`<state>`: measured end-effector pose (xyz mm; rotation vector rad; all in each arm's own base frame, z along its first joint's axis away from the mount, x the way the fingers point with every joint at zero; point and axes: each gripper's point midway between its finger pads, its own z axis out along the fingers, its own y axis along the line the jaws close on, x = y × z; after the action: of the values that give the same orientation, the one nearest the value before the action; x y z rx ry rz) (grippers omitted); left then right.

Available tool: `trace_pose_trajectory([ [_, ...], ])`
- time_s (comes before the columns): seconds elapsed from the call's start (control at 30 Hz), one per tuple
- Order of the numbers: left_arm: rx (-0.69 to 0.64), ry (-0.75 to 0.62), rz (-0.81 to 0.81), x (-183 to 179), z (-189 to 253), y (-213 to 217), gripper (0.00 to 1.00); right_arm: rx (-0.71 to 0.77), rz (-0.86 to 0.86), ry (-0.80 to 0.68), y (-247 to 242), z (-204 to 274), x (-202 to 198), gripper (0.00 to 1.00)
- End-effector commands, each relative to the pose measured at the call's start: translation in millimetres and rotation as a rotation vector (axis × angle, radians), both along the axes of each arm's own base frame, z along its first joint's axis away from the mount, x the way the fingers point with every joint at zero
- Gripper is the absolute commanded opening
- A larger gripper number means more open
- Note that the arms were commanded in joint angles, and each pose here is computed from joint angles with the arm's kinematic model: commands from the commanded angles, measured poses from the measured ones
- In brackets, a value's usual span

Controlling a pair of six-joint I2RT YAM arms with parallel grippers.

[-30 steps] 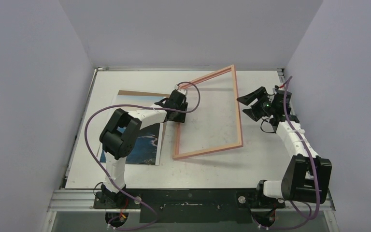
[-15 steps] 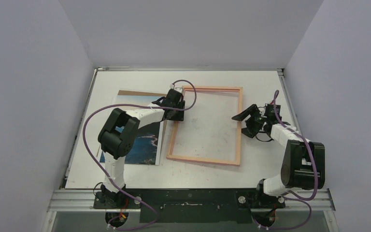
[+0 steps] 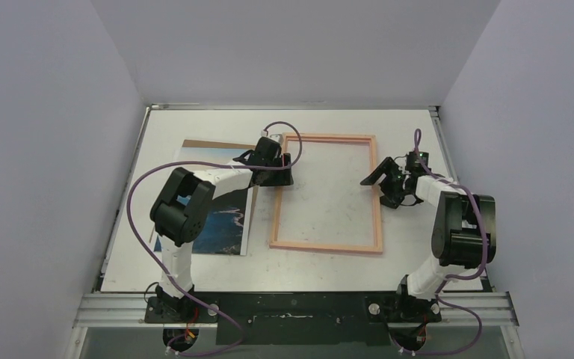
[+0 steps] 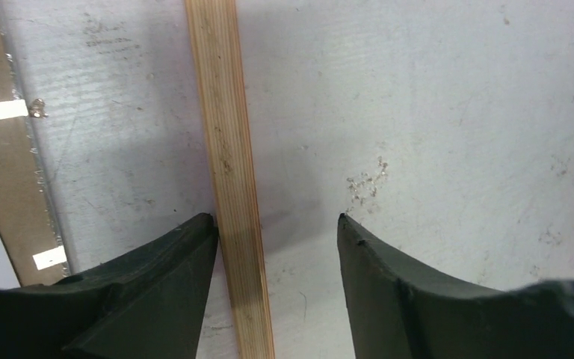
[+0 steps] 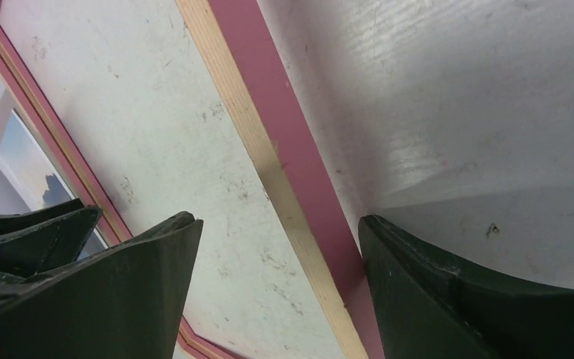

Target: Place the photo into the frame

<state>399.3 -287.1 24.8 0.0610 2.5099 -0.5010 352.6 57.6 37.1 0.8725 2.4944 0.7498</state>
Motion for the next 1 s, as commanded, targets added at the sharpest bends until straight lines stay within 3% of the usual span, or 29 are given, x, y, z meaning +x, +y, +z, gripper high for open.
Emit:
trace_pose_trajectory([
  [0.0,-0.013,0.288,-0.042,-67.6,-51.1,6.2,0.62,-0.105,0.050,-0.047,-7.6,0.6,18.1,0.82],
  [0.23,-0.054,0.311,-0.048,-73.3,-46.1,10.8,0.72,-0.317,0.067,-0.014,-32.1,-2.1,24.0,1.00],
  [0.33,-0.051,0.297,-0.056,-74.0,-45.5,11.8,0.68,-0.422,0.062,0.014,-42.7,-3.7,18.1,0.90],
  [0.47,-0.074,0.299,-0.089,-80.8,-39.7,6.6,0.67,-0.534,0.045,-0.015,-53.2,8.1,16.4,0.90],
  [0.73,-0.176,0.320,-0.147,-94.1,-23.9,-8.8,0.69,-0.625,0.081,-0.143,-35.4,57.3,33.4,0.90],
  [0.8,-0.196,0.311,-0.157,-91.4,-15.7,-9.5,0.73,-0.651,0.074,-0.178,-33.7,75.0,35.4,0.90],
  [0.9,-0.205,0.287,-0.166,-80.9,5.0,-0.8,0.92,-0.658,0.073,-0.247,-23.1,103.9,35.2,0.90],
  [0.97,-0.197,0.255,-0.159,-67.8,23.6,18.8,0.97,-0.656,0.083,-0.294,-8.7,120.9,31.8,0.90],
])
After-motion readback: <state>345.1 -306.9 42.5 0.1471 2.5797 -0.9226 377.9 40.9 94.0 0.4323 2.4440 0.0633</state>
